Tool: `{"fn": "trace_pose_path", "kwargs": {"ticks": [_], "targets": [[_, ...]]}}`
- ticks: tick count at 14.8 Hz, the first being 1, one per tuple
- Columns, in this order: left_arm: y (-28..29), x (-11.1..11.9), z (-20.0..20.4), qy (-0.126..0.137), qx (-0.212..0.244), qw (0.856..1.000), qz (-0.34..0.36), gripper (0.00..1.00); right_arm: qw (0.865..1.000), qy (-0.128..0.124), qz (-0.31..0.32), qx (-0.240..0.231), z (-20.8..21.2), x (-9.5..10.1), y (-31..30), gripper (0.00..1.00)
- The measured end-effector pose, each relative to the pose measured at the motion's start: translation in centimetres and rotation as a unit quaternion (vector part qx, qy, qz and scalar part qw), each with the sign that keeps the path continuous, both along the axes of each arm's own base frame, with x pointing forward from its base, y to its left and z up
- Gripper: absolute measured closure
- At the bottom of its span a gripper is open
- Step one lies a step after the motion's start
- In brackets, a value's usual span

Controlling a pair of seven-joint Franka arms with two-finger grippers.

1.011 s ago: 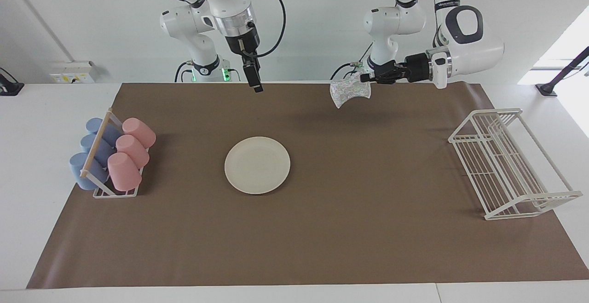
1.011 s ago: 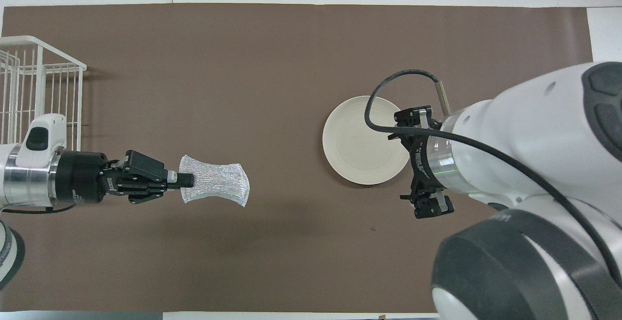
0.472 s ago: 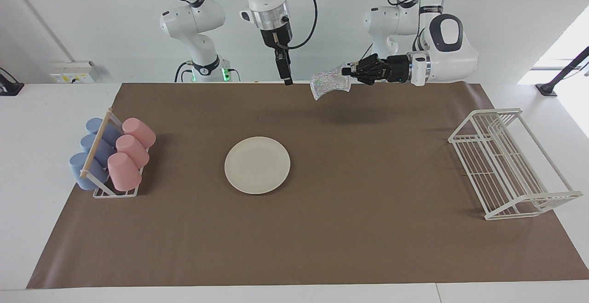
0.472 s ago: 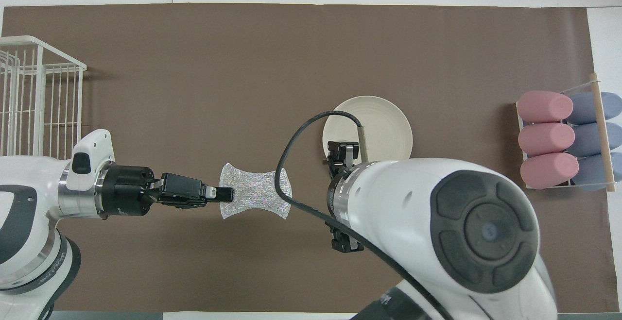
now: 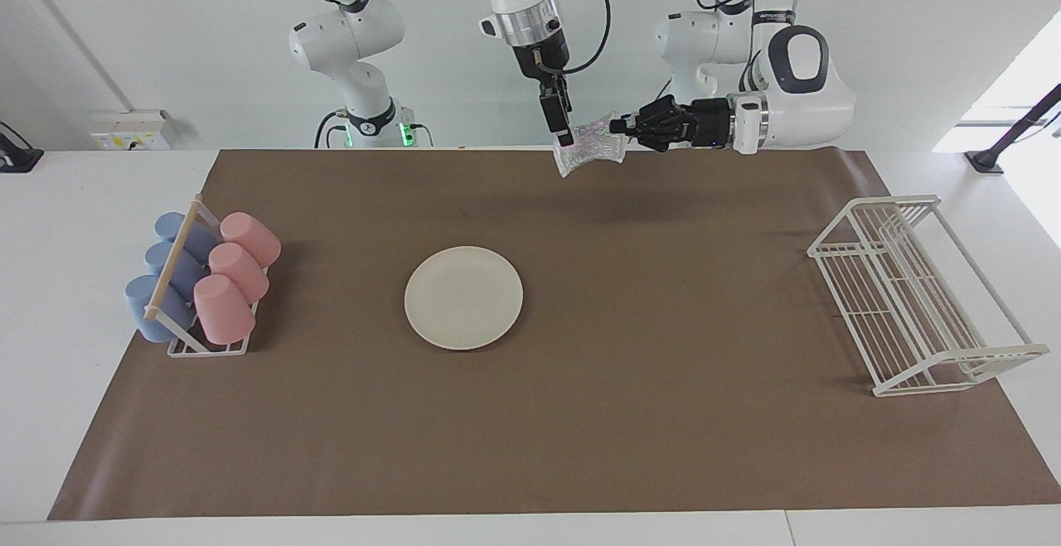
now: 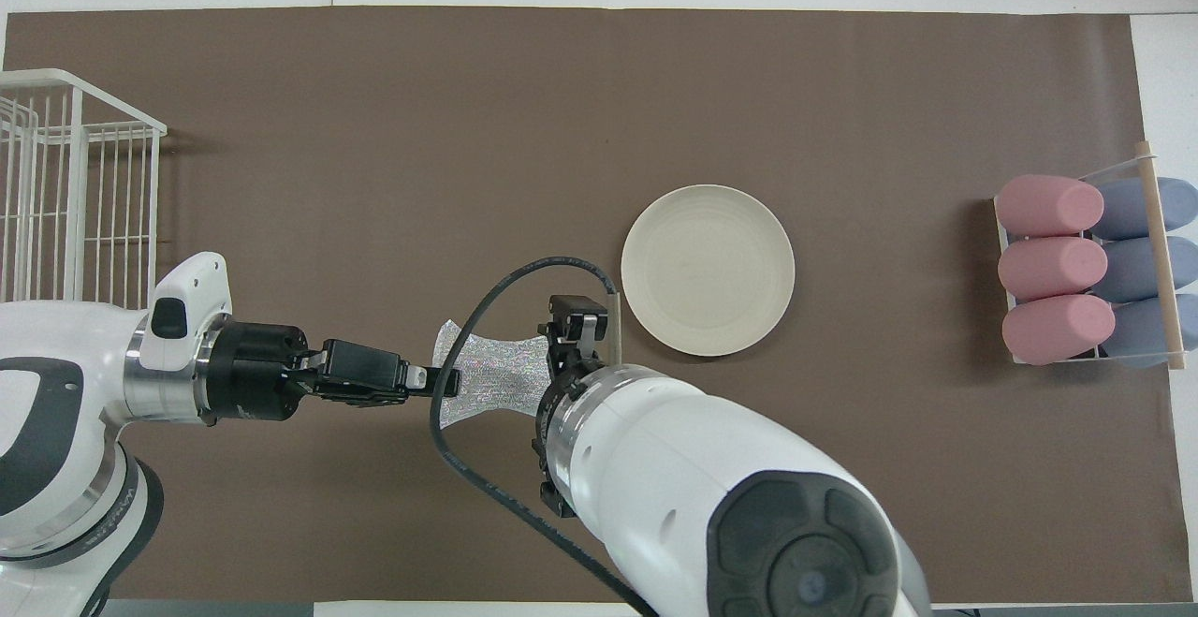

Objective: Wipe plate with sponge
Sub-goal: 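Carry the sponge toward the right gripper while the right gripper approaches, then grasp the sponge with the right gripper and open the left gripper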

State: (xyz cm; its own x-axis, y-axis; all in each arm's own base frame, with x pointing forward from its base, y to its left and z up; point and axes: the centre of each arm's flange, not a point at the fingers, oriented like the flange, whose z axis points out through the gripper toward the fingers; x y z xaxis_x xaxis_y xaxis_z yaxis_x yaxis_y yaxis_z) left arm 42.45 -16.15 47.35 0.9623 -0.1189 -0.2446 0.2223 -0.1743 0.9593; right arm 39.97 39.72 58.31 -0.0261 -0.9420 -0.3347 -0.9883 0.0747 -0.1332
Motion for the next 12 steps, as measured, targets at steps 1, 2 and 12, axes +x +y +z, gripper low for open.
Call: {"fn": "trace_pose_path", "kwargs": {"ticks": [1, 2, 12], "targets": [[0.0, 0.0, 0.0, 0.000, 0.000, 1.000, 0.000, 0.96, 1.000, 0.001, -0.001, 0.000, -0.2, -0.2, 0.2, 0.00], [0.0, 0.0, 0.0, 0.000, 0.000, 1.000, 0.000, 0.96, 1.000, 0.003, -0.002, -0.001, -0.4, -0.3, 0.2, 0.00], [0.0, -0.2, 0.1, -0.002, -0.008, 1.000, -0.009, 0.96, 1.000, -0.011, -0.004, 0.010, -1.6, 0.1, 0.5, 0.12]]}}
